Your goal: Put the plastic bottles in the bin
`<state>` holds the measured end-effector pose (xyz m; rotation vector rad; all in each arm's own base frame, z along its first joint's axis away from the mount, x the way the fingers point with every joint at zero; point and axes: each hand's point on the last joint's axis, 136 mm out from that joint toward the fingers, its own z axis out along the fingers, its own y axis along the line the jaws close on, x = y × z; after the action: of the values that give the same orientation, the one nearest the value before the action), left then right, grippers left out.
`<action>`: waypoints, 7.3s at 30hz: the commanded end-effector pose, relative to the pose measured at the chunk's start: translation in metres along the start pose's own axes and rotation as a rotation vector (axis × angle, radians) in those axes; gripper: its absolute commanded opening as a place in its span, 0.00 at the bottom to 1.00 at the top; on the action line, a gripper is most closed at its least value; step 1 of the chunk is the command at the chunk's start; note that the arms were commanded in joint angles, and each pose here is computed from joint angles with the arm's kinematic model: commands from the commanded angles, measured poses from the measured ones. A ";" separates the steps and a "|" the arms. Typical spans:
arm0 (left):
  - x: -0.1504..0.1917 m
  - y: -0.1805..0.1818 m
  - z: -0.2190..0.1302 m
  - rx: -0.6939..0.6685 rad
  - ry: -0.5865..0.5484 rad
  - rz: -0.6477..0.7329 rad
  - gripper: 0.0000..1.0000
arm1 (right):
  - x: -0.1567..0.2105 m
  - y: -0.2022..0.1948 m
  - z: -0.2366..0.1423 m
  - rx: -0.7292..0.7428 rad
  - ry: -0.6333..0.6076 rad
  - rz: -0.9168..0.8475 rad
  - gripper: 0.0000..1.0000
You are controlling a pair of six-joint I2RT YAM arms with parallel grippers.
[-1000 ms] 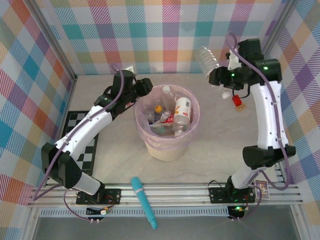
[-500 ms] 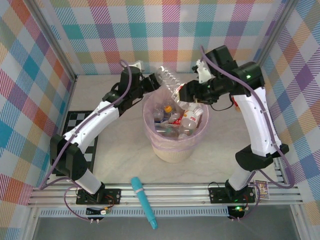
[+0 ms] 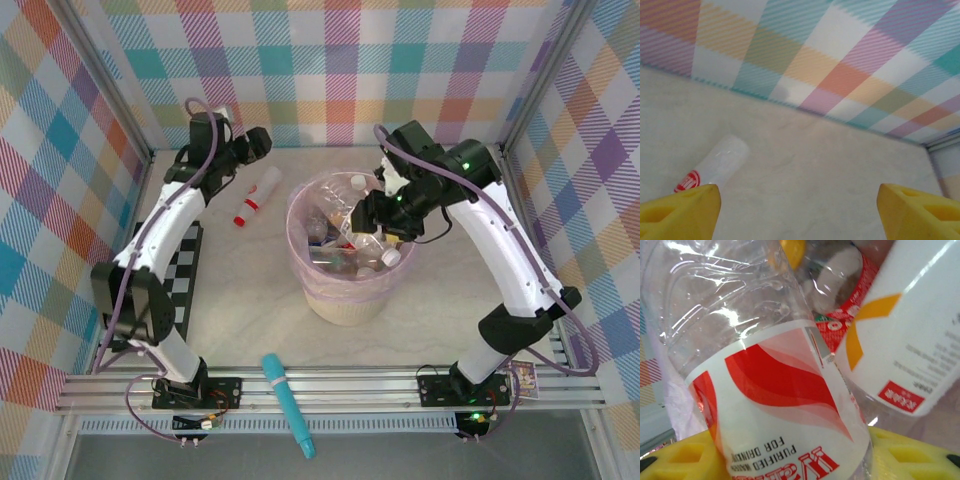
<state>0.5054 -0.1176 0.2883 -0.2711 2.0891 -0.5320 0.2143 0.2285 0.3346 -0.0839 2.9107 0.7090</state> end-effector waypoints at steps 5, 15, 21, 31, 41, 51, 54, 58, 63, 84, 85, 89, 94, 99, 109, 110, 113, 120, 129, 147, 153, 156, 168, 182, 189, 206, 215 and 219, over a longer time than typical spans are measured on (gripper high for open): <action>0.039 0.054 0.054 -0.135 0.169 0.136 0.90 | 0.012 0.022 -0.018 -0.118 -0.014 0.027 0.81; 0.068 0.102 0.094 -0.200 0.278 0.185 0.96 | 0.009 0.029 -0.015 -0.148 -0.013 -0.022 0.69; 0.091 0.120 0.106 -0.240 0.338 0.195 0.97 | 0.007 0.030 0.013 -0.109 0.020 -0.044 0.63; 0.107 0.129 0.117 -0.252 0.373 0.194 0.94 | -0.002 0.023 0.023 -0.079 -0.040 -0.063 0.52; 0.094 0.125 0.121 -0.236 0.351 0.257 0.95 | -0.029 0.013 -0.036 -0.125 -0.230 -0.064 0.64; 0.114 0.128 0.135 -0.208 0.447 0.270 0.86 | -0.042 -0.008 -0.039 -0.148 -0.264 -0.015 0.65; 0.121 0.132 0.135 -0.217 0.473 0.256 0.81 | -0.044 -0.012 -0.038 -0.155 -0.271 -0.012 0.65; 0.127 0.133 0.134 -0.223 0.488 0.242 0.72 | -0.046 -0.018 -0.037 -0.160 -0.275 -0.006 0.64; 0.129 0.134 0.130 -0.228 0.495 0.222 0.58 | -0.048 -0.023 -0.037 -0.177 -0.284 -0.003 0.64; 0.116 0.104 0.092 -0.220 0.458 0.252 0.38 | -0.064 -0.022 -0.048 -0.247 -0.323 -0.055 0.64; 0.116 0.104 0.092 -0.223 0.463 0.254 0.37 | -0.064 -0.022 -0.047 -0.248 -0.321 -0.055 0.64; 0.108 0.096 0.084 -0.206 0.417 0.228 0.34 | -0.063 -0.022 -0.050 -0.251 -0.334 -0.067 0.64; 0.052 0.053 0.035 -0.112 0.216 0.217 0.34 | -0.074 0.008 -0.077 -0.375 -0.430 -0.169 0.66; -0.002 -0.012 -0.058 0.085 0.014 0.229 0.35 | -0.092 0.048 -0.111 -0.564 -0.577 -0.279 0.75; 0.016 -0.137 -0.193 0.534 -0.093 0.328 0.35 | -0.115 0.122 -0.106 -0.618 -0.642 -0.537 0.99; 0.022 -0.144 -0.199 0.569 -0.087 0.338 0.35 | -0.117 0.127 -0.103 -0.606 -0.648 -0.562 0.99; 0.036 -0.154 -0.211 0.618 -0.073 0.364 0.35 | -0.124 0.134 -0.097 -0.582 -0.664 -0.597 0.99; 0.056 -0.159 -0.211 0.659 -0.027 0.385 0.33 | -0.137 0.136 -0.070 -0.584 -0.598 -0.562 0.99; 0.060 -0.167 -0.210 0.703 -0.010 0.395 0.32 | -0.150 0.140 -0.059 -0.580 -0.587 -0.552 0.89; 0.030 -0.159 -0.225 0.717 -0.132 0.141 0.85 | -0.131 0.137 -0.134 -0.479 -0.801 -0.715 0.52; 0.017 -0.118 -0.198 0.725 -0.059 -0.154 0.80 | -0.121 0.131 -0.133 -0.442 -0.789 -0.778 0.46; 0.030 -0.118 -0.190 0.735 0.013 -0.177 0.76 | -0.118 0.131 -0.123 -0.442 -0.756 -0.809 0.45; 0.108 -0.103 -0.164 0.615 0.222 -0.186 0.68 | -0.099 0.138 -0.043 -0.355 -0.553 -0.994 0.45; 0.115 -0.108 -0.150 0.637 0.159 -0.268 0.60 | -0.046 0.106 0.042 -0.414 -0.324 -1.049 0.50; 0.110 -0.111 -0.147 0.639 0.155 -0.259 0.59 | -0.062 0.129 -0.027 -0.386 -0.494 -1.047 0.90; 0.126 -0.126 -0.145 0.620 0.188 -0.222 0.56 | -0.133 0.034 -0.044 -0.059 -0.538 -0.513 0.70; 0.137 -0.179 -0.110 0.643 0.198 -0.145 0.56 | -0.150 -0.101 -0.095 -0.056 -0.621 -0.055 0.75; 0.125 -0.183 -0.097 0.623 0.150 -0.079 0.63 | -0.147 -0.156 -0.091 -0.009 -0.664 0.057 0.82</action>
<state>0.3431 -0.3020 0.3015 -0.0119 2.0388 -1.2982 0.3647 0.0586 0.3744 0.1437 2.2992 0.5500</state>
